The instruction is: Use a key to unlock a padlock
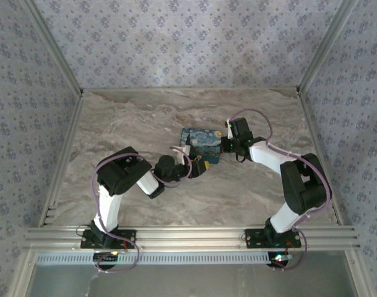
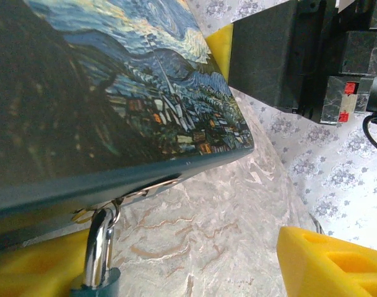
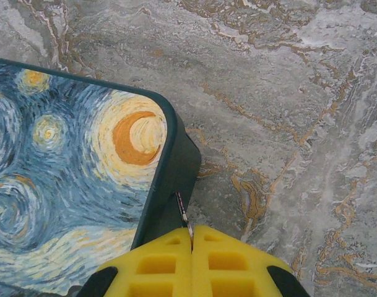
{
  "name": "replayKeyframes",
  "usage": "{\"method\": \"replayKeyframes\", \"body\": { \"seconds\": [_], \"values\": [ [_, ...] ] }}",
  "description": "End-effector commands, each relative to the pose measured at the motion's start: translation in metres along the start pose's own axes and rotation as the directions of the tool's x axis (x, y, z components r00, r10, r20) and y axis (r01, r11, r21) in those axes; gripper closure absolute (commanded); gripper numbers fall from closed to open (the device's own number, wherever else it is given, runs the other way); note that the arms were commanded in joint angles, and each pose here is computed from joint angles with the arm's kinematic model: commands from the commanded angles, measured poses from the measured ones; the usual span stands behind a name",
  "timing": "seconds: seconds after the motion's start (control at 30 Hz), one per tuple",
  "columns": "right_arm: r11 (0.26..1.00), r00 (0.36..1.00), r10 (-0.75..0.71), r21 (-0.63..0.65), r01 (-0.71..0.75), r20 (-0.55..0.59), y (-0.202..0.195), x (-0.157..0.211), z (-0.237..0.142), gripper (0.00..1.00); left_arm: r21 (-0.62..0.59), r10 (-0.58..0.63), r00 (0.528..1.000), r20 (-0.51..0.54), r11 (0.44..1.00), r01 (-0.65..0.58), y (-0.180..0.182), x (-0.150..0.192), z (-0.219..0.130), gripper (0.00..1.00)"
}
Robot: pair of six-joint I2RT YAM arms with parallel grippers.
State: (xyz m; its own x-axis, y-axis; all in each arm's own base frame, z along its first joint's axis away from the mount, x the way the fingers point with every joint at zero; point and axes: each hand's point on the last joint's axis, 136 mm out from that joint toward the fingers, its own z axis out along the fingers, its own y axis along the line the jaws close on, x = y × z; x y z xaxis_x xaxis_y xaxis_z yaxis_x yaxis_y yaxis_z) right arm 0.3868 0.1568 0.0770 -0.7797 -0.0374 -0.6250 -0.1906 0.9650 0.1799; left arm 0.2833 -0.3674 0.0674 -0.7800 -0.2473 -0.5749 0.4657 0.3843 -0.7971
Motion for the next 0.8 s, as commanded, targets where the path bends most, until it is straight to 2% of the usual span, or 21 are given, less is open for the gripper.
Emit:
{"method": "replayKeyframes", "body": {
  "seconds": [0.0,0.33,0.77],
  "values": [
    [1.0,1.0,0.002,-0.015,-0.002,-0.003,0.005,0.0,0.003,1.0,-0.182,-0.101,0.981,-0.167,0.981,0.07,0.048,0.046,-0.017,0.29],
    [1.0,1.0,-0.001,-0.022,0.001,0.003,0.008,-0.003,0.002,1.0,-0.201,-0.085,0.969,-0.23,0.979,0.039,0.049,0.043,-0.024,0.33],
    [0.999,1.0,-0.005,-0.032,0.005,-0.005,0.011,0.0,0.007,1.0,-0.125,-0.09,0.969,-0.232,0.99,0.063,0.039,0.04,0.0,0.32]
  ]
}}
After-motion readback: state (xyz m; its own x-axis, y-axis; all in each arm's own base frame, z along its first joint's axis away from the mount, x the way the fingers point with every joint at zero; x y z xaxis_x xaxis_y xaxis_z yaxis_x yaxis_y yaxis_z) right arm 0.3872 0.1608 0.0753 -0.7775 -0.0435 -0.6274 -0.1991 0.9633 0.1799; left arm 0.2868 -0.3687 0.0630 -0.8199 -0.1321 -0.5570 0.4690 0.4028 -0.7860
